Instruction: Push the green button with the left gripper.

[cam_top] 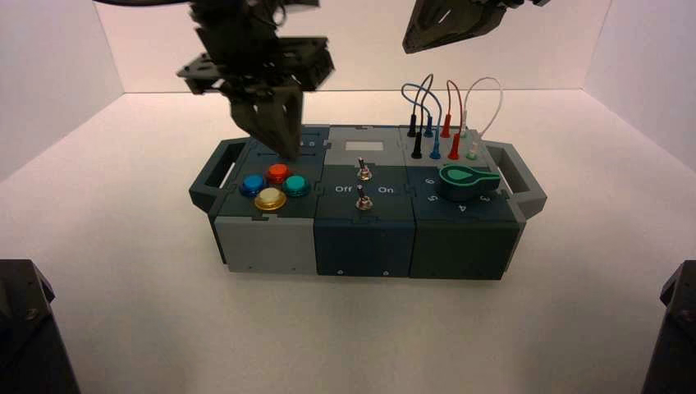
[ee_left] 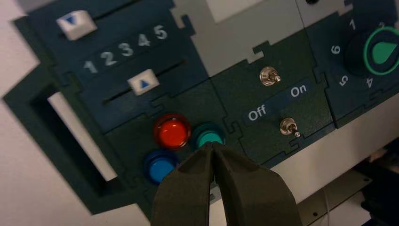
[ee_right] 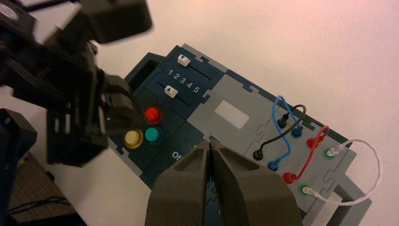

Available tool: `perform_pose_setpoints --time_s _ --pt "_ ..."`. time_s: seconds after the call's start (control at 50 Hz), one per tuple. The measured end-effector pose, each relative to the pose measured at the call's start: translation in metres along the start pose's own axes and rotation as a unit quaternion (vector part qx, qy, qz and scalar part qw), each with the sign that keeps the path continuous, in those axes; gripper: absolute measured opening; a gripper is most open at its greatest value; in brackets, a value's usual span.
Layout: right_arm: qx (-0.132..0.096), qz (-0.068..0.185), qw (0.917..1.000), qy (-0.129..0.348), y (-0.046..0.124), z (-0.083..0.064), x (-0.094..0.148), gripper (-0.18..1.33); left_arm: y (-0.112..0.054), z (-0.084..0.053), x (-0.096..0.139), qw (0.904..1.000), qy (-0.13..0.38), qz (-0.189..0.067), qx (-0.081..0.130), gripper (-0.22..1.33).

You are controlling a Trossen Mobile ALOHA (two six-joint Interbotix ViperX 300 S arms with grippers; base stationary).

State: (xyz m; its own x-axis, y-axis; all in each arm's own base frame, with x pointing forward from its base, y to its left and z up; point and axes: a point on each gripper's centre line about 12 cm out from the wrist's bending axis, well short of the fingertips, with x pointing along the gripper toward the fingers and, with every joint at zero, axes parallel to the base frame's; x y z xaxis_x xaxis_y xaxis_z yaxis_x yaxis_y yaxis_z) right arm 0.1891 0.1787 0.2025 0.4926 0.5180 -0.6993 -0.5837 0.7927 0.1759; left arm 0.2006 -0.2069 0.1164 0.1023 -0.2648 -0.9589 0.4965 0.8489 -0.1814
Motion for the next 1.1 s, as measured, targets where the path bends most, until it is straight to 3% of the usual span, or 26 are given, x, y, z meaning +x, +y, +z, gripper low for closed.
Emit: perform_pose_setpoints --time_s 0.7,0.84,1.1 --pt "-0.001 0.000 1.0000 -0.002 0.000 0.001 -0.002 -0.14 0.001 -0.001 0.029 0.9991 0.040 0.011 0.002 -0.16" --pt "-0.003 0.002 1.0000 -0.007 0.001 0.001 -0.006 -0.14 -0.001 0.001 0.023 0.9995 0.030 0.009 0.006 -0.16" --pt "-0.005 0.003 1.0000 0.001 0.000 -0.007 -0.014 -0.14 -0.008 0.008 -0.014 0.9996 -0.021 -0.005 0.017 -0.16"
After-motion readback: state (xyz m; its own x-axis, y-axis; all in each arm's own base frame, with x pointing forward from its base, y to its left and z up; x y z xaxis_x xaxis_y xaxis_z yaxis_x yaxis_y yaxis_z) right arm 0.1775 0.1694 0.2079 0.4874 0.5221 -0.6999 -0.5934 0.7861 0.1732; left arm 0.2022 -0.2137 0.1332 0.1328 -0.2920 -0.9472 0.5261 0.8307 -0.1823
